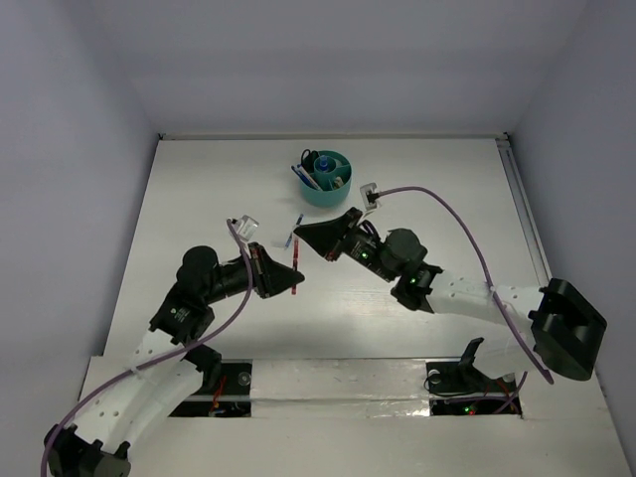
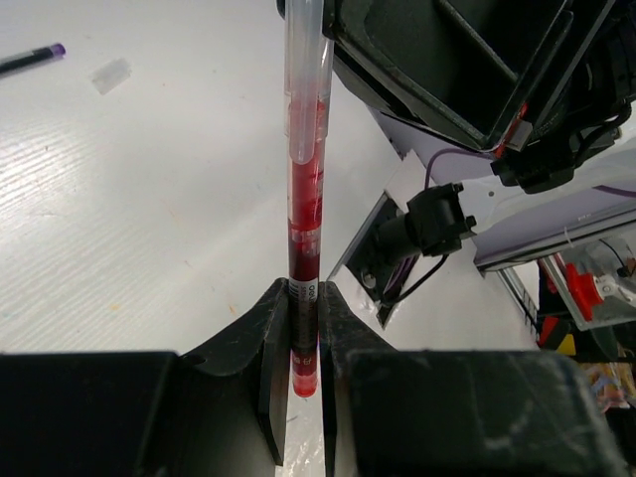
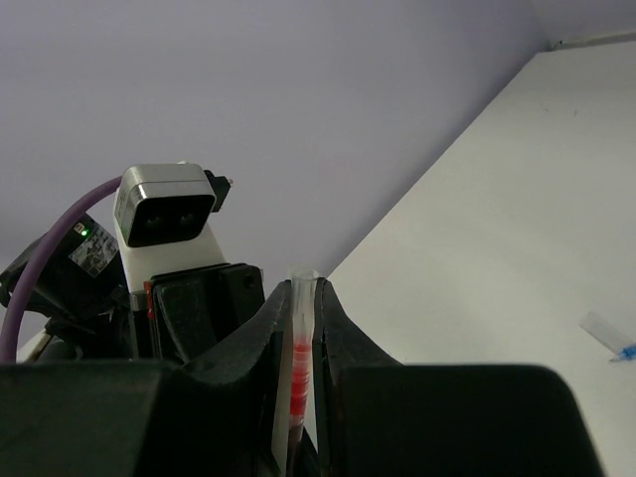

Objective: Sort the stationery into containers
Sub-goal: Close the pen cap on the pen.

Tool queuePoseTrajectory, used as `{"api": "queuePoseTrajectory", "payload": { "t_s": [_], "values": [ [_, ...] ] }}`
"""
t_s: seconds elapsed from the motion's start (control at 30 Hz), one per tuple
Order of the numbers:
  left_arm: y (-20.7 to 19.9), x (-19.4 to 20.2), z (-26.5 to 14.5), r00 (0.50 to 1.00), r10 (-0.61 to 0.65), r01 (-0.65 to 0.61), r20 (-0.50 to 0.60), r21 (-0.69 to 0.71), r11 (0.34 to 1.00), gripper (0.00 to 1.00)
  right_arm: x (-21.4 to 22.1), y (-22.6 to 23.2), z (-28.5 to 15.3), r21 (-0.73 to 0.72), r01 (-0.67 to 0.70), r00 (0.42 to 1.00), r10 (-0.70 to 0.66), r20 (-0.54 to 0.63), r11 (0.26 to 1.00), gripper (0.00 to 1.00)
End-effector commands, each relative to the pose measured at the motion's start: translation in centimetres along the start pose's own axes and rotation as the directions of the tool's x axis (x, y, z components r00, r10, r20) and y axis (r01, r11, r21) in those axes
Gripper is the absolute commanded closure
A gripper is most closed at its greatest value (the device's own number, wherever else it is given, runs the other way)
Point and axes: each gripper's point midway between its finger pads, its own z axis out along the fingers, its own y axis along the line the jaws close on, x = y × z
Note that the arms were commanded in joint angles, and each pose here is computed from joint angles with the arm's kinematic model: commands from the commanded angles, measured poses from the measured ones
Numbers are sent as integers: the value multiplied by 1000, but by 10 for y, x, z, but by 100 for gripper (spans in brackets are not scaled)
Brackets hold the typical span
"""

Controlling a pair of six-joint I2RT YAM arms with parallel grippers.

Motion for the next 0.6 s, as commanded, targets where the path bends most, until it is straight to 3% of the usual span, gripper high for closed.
{"api": "queuePoseTrajectory", "payload": {
  "t_s": [0.0,0.57],
  "values": [
    [-56,-111,-12,906,183,-212,381,35,977,100,113,-4,-42,-16,-84,922,72,-380,996,100],
    [-78,-153,-19,852,264,-283,453,-27,959,100,170,-16,-73,76,-112,865,135,-483,991,100]
  ]
}}
